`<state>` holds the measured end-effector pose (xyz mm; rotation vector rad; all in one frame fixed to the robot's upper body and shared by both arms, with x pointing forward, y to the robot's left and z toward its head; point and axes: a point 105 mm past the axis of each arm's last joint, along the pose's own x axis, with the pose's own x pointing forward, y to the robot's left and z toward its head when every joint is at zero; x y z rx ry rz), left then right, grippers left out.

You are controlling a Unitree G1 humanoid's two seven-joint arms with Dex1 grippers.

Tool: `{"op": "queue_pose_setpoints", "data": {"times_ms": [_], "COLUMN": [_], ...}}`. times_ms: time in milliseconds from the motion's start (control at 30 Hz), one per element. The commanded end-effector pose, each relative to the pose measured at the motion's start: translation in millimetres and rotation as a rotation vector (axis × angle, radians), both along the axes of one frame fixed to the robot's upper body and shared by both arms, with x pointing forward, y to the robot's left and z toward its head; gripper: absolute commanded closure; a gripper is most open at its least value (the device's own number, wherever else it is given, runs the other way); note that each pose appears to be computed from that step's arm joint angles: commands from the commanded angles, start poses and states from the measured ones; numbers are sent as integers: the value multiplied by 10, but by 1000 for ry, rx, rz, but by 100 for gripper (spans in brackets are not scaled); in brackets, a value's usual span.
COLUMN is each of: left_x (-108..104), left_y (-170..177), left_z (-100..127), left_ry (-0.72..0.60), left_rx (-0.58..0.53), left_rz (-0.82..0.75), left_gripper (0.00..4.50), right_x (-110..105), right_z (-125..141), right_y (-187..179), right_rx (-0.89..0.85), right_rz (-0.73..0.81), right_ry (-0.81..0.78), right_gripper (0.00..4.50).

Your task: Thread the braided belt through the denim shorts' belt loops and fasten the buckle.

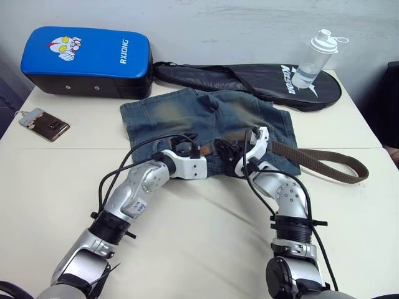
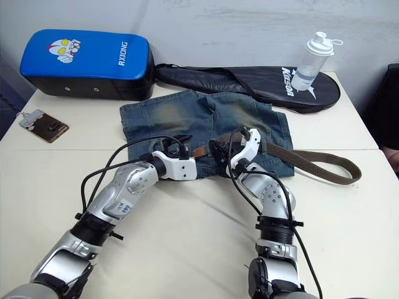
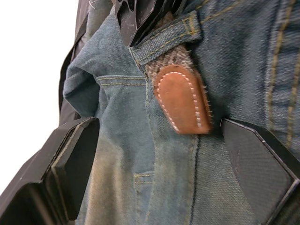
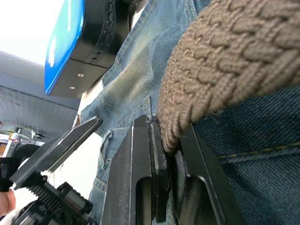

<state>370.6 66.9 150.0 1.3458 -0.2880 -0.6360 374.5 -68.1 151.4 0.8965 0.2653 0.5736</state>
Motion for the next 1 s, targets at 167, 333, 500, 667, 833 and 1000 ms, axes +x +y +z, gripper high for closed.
{"op": "queue_pose_setpoints", "data": {"times_ms": [167, 333, 500, 667, 833, 1000], "left_x": [-30, -77, -80, -73, -34, -2], "left_y": [-41, -12, 19, 74, 184, 292], "left_z": [197, 178, 199, 222, 276, 357], "left_ry": [-109, -109, -121, -130, -137, -146], "left_rx": [-36, -47, -45, -39, -29, -20], "left_rz": [-25, -40, -42, -39, -19, 3], "left_gripper": [26, 201, 407, 449, 450, 450], "right_x": [-49, -44, -39, -26, -103, -223], "right_z": [115, 119, 126, 142, 251, 366], "right_y": [34, 34, 36, -19, -184, -368], "right_rx": [10, 7, 6, -23, -91, -234], "right_rz": [19, 21, 23, 0, 12, 56], "right_ry": [-43, -43, -45, -54, -124, -219], "right_gripper": [448, 450, 450, 450, 335, 114]}}
